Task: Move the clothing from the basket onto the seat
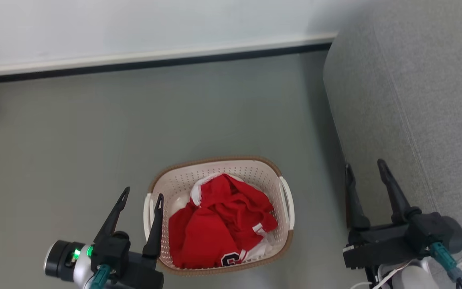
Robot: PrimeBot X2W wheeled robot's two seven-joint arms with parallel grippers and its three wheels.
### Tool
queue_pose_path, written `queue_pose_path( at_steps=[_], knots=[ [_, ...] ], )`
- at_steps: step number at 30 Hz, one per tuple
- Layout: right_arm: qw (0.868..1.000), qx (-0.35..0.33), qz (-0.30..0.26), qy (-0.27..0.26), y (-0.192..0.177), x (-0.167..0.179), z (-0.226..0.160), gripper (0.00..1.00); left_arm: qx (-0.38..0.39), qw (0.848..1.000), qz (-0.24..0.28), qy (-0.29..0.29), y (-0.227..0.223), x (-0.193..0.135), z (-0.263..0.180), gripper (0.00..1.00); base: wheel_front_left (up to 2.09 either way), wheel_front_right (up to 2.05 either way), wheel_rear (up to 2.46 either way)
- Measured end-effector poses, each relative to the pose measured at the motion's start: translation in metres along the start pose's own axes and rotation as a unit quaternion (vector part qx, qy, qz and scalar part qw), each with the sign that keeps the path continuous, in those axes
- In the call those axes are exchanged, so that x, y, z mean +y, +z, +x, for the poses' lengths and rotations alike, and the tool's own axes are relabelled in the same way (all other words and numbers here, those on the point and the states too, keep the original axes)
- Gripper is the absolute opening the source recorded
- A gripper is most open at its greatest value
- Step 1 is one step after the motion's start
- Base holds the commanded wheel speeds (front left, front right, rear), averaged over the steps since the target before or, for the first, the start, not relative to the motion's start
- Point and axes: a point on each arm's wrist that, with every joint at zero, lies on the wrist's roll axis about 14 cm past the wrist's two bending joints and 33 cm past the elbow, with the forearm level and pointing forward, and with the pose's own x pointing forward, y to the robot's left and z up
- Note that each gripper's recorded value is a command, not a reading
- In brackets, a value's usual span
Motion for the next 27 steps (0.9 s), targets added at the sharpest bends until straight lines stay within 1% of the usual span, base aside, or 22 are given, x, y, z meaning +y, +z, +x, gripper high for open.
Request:
queue_pose_path(
  at_steps=[4, 12, 16, 21, 27],
  knots=[
    [1.0, 0.0, -0.003, -0.008, -0.003, -0.008, 0.009, 1.0, 0.018, 1.0, 0.001, -0.018, -0.015, -0.008, 0.013, 1.0, 0.0, 0.0, 0.0],
    [0.999, 0.0, -0.015, -0.03, -0.014, -0.03, 0.035, 1.0, 0.069, 0.996, 0.003, -0.061, -0.058, -0.024, 0.043, 1.0, 0.0, 0.0, 0.0],
    [0.999, -0.003, -0.021, -0.038, -0.018, -0.04, 0.049, 1.0, 0.102, 0.992, -0.001, -0.081, -0.083, -0.033, 0.054, 1.0, 0.0, 0.0, 0.0],
    [0.999, -0.004, -0.026, -0.044, -0.028, -0.049, 0.066, 1.0, 0.125, 0.986, -0.003, -0.108, -0.108, -0.046, 0.071, 1.0, 0.0, 0.0, 0.0],
    [0.998, 0.004, -0.031, -0.045, -0.047, -0.055, 0.085, 1.0, 0.176, 0.975, -0.004, -0.139, -0.149, -0.061, 0.079, 1.0, 0.0, 0.0, 0.0]
  ],
)
